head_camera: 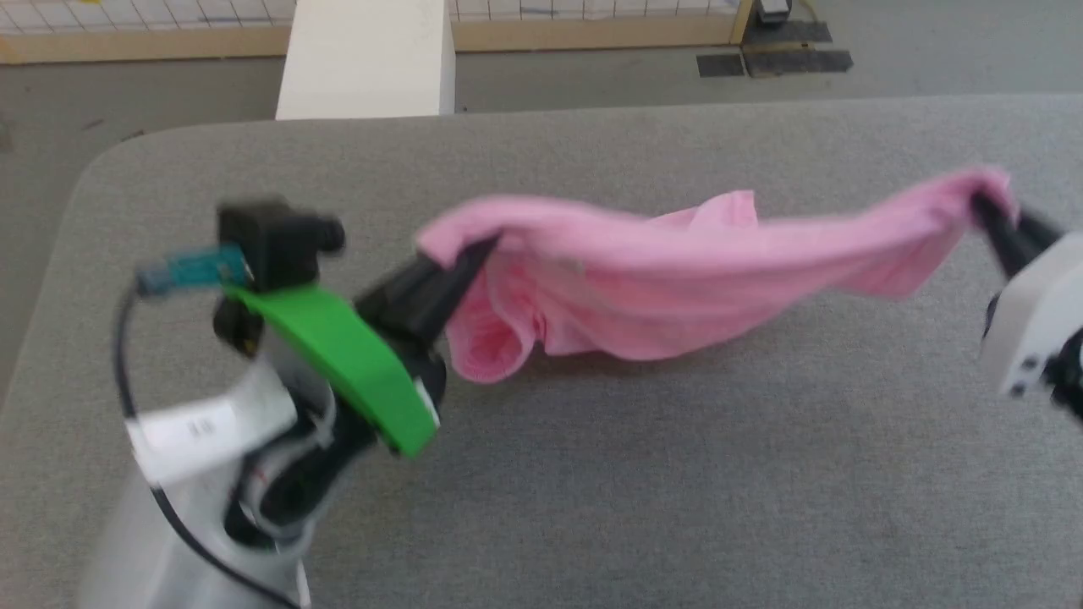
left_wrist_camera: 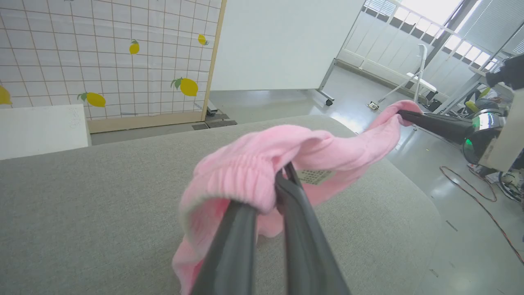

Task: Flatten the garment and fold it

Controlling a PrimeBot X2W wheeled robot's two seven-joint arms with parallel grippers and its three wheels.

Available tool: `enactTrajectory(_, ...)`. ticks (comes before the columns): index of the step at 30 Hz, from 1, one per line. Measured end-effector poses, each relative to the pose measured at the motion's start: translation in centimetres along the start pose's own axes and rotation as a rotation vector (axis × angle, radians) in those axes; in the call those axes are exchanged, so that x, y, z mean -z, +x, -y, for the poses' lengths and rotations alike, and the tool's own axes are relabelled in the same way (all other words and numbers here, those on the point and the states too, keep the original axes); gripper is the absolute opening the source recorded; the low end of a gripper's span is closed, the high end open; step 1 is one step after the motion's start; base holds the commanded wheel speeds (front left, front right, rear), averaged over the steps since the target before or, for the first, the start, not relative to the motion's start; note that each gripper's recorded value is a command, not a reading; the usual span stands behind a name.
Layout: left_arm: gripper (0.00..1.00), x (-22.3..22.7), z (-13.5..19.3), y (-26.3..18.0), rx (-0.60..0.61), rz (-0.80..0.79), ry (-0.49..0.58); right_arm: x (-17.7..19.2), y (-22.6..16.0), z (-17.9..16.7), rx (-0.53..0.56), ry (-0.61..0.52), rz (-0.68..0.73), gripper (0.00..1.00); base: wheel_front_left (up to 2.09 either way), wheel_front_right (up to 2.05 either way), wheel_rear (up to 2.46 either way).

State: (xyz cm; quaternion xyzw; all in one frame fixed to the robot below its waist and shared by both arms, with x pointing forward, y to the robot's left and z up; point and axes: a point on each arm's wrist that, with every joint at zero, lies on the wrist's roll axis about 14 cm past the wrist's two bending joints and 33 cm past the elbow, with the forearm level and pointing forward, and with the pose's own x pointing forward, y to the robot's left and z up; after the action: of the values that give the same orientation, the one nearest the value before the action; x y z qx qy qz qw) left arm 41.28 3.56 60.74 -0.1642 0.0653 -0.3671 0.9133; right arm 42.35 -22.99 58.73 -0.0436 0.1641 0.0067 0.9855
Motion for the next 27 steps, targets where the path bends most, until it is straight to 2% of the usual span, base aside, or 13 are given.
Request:
enactTrajectory(3,0.00,-3.0,-0.3,1.8,0.030,0.012,0.049,-3.1,1.3,1.2,0.027,-0.059,0.043,0.00,0.00,0.00,0.00)
enactTrajectory(6,0.00,-5.1,-1.8,3.7,0.016,0.017,0.087,-4.7,3.4,1.7,0.040,-0.106,0.044,0.00,0.00,0.00,0.00)
enactTrajectory(9,0.00,-6.7,-3.8,5.8,-0.027,0.030,0.091,-6.7,5.8,1.9,0.047,-0.150,0.065,0.00,0.00,0.00,0.00)
enactTrajectory(12,0.00,-8.3,-6.4,8.0,-0.095,0.076,0.042,-8.8,8.3,2.6,0.084,-0.208,0.100,0.00,0.00,0.00,0.00)
enactTrajectory(15,0.00,-9.6,-8.9,10.1,-0.149,0.120,0.039,-9.7,11.0,2.9,0.101,-0.239,0.106,0.00,0.00,0.00,0.00)
enactTrajectory(22,0.00,-13.1,-14.3,14.2,-0.247,0.303,0.069,-14.1,15.8,2.5,0.128,-0.275,0.264,0.00,0.00,0.00,0.00)
enactTrajectory(27,0.00,-15.2,-16.4,15.9,-0.265,0.460,0.042,-16.3,17.8,2.3,0.143,-0.279,0.372,0.00,0.00,0.00,0.00)
